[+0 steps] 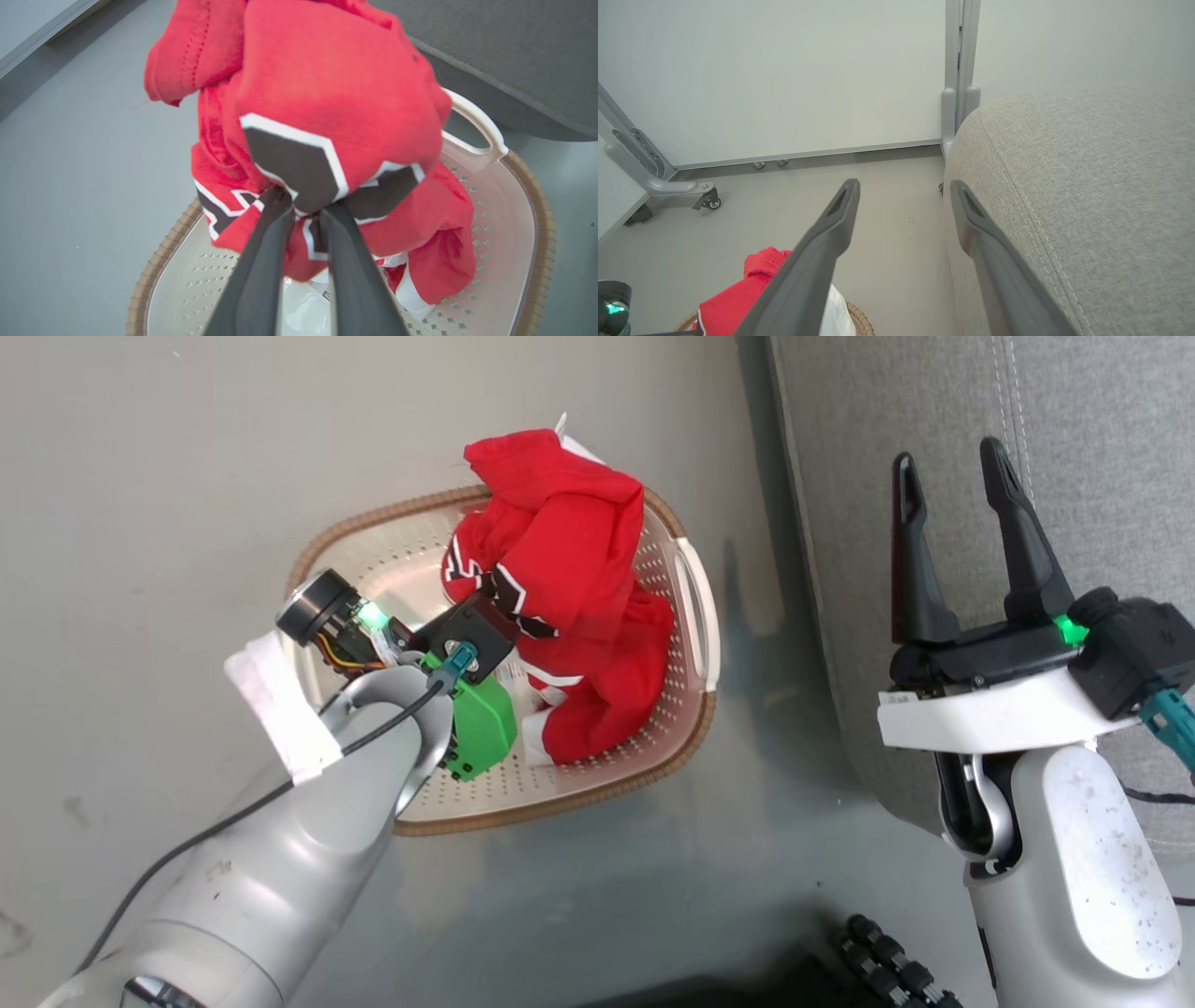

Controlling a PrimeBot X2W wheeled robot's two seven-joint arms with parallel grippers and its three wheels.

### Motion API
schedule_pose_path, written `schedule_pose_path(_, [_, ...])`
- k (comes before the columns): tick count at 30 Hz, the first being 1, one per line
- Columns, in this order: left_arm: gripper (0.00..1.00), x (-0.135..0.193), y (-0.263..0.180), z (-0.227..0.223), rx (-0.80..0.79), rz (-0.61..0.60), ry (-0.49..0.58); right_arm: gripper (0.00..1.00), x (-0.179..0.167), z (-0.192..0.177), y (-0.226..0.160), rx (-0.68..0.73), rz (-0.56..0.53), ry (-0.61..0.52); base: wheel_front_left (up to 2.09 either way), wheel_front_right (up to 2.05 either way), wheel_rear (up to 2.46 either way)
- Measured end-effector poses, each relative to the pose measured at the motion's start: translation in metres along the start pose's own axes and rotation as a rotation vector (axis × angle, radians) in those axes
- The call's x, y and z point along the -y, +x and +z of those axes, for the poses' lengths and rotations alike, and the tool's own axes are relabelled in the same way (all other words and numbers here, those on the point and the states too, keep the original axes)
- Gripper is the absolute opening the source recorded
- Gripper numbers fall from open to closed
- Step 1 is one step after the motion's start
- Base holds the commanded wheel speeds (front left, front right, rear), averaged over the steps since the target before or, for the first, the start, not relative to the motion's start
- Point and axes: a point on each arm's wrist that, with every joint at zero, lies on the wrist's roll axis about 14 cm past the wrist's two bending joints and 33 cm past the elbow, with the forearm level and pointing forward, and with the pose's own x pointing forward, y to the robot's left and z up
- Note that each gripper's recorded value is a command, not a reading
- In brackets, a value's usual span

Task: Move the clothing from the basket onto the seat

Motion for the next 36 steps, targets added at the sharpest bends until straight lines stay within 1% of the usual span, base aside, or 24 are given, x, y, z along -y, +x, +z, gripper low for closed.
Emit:
schedule_pose_path(9, [0.0,-0.014,-0.059,0.074,0.251,0.18,-0.123,1.0,-0.021,0.024,-0.013,0.03,0.043,0.003,0.0,0.0,0.0])
schedule_pose_path(13, [0.0,-0.021,-0.092,0.106,0.367,0.264,-0.181,1.0,-0.034,0.04,-0.016,0.058,0.076,0.008,0.0,0.0,0.0])
schedule_pose_path(18, [0.0,-0.03,-0.137,0.145,0.518,0.368,-0.228,1.0,-0.048,0.058,-0.025,0.075,0.108,0.013,0.0,0.0,0.0])
schedule_pose_path(23, [0.0,-0.041,-0.185,0.188,0.688,0.461,-0.245,1.0,-0.06,0.07,-0.036,0.079,0.137,0.01,0.0,0.0,0.0])
schedule_pose_path(28, [0.0,-0.044,-0.232,0.22,0.824,0.528,-0.217,1.0,-0.074,0.082,-0.049,0.086,0.173,0.012,0.0,0.0,0.0])
schedule_pose_path(32, [0.0,-0.041,-0.264,0.241,0.919,0.554,-0.195,1.0,-0.082,0.088,-0.061,0.088,0.194,0.011,0.0,0.0,0.0])
schedule_pose_path(36, [0.0,-0.032,-0.288,0.251,0.973,0.565,-0.157,1.0,-0.089,0.095,-0.075,0.091,0.212,0.016,0.0,0.0,0.0])
